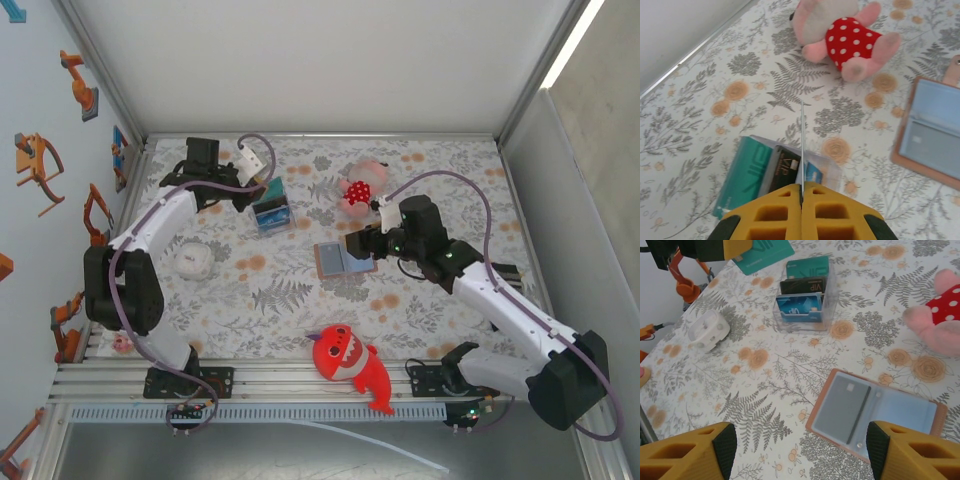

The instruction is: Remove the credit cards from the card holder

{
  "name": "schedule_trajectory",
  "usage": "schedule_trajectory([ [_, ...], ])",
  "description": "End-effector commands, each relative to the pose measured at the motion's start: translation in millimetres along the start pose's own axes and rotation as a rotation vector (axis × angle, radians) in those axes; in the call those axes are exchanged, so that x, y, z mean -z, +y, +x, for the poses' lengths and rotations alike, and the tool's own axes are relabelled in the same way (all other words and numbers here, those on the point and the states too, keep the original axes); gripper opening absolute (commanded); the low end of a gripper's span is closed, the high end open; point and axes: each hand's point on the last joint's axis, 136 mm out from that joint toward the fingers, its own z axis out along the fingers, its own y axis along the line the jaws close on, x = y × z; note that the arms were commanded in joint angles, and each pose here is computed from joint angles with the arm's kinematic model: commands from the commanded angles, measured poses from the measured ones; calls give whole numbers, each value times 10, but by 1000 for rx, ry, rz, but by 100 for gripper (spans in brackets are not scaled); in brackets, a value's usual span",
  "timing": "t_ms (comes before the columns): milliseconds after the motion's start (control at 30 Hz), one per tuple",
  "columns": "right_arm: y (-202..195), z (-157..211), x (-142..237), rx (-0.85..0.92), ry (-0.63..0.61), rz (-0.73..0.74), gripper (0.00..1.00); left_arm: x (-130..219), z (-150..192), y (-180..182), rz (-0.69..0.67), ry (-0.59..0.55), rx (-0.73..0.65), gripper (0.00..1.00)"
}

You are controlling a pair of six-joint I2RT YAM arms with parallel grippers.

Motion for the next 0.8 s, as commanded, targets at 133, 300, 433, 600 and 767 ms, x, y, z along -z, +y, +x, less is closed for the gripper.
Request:
schedule_trajectory([
  [133,-61,-167,-6,-31,-49,53,68,-128,12,233,23,-32,-87,0],
  [300,-84,-196,-37,-36,-53,63,68,-247,102,283,46,-2,-97,0],
  [433,-90,-215,-66,-37,-50,64,68,-346,194,344,58,20,-87,0],
  [600,-94,-228,-73,-36,-49,68,68,-452,283,403,67,48,-89,0],
  [767,-100,-243,-57,-38,-52,75,68,-512,304,474,69,51,-99,0],
])
